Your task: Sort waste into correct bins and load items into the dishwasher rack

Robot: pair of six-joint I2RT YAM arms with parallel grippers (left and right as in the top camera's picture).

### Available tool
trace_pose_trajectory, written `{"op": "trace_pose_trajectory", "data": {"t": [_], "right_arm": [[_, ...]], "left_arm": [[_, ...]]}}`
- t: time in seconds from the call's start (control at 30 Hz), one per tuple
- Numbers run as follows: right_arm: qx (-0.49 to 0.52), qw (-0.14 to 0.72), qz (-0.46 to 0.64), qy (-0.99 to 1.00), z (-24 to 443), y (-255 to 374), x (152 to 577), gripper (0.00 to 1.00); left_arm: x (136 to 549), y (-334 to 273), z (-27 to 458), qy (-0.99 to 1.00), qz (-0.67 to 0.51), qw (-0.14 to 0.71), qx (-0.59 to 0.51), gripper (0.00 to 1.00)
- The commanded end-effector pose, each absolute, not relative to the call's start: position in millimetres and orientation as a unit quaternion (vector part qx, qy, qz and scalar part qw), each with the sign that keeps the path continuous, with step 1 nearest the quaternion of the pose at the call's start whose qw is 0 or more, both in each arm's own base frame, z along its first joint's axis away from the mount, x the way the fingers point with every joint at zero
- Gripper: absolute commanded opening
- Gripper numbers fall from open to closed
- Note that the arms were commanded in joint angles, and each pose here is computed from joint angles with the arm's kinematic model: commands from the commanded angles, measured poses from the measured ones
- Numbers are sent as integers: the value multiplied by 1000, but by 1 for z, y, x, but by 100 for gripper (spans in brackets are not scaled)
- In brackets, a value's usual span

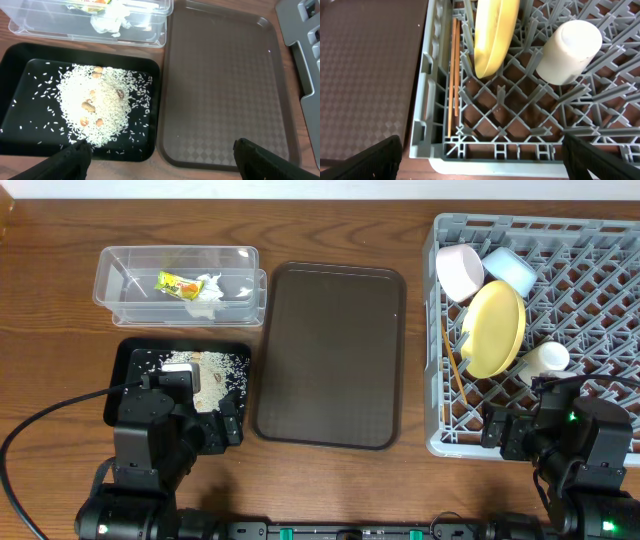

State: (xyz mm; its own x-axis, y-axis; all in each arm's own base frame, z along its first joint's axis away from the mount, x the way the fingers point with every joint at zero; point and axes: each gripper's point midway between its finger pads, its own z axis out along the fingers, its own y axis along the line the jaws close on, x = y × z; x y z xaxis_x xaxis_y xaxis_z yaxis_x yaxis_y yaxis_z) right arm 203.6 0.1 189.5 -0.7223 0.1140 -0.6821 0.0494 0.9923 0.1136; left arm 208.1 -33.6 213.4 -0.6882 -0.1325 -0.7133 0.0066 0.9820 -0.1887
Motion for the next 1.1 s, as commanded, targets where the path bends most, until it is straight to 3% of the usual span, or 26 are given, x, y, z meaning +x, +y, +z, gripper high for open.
{"op": "trace_pose_trajectory", "data": {"t": [0.0, 0.3, 0.7, 0.87, 1.07], "right_arm": [[51, 369, 36, 927, 188, -4, 203, 99], [14, 505, 21, 863, 216, -4, 227, 99], [-34, 692, 30, 720, 217, 15, 235, 99], [-43, 729, 19, 682, 214, 15, 239, 99], [-69, 717, 6, 693, 186, 19, 245, 99]], "left_arm": [[208, -31, 212, 915, -80, 395, -34, 94], [208, -31, 212, 915, -80, 395, -34, 95], [208, -31, 212, 915, -80, 395, -34, 95], [208, -31, 212, 915, -80, 395, -34, 95], [209, -31, 212, 915, -80, 395, -34, 95]]}}
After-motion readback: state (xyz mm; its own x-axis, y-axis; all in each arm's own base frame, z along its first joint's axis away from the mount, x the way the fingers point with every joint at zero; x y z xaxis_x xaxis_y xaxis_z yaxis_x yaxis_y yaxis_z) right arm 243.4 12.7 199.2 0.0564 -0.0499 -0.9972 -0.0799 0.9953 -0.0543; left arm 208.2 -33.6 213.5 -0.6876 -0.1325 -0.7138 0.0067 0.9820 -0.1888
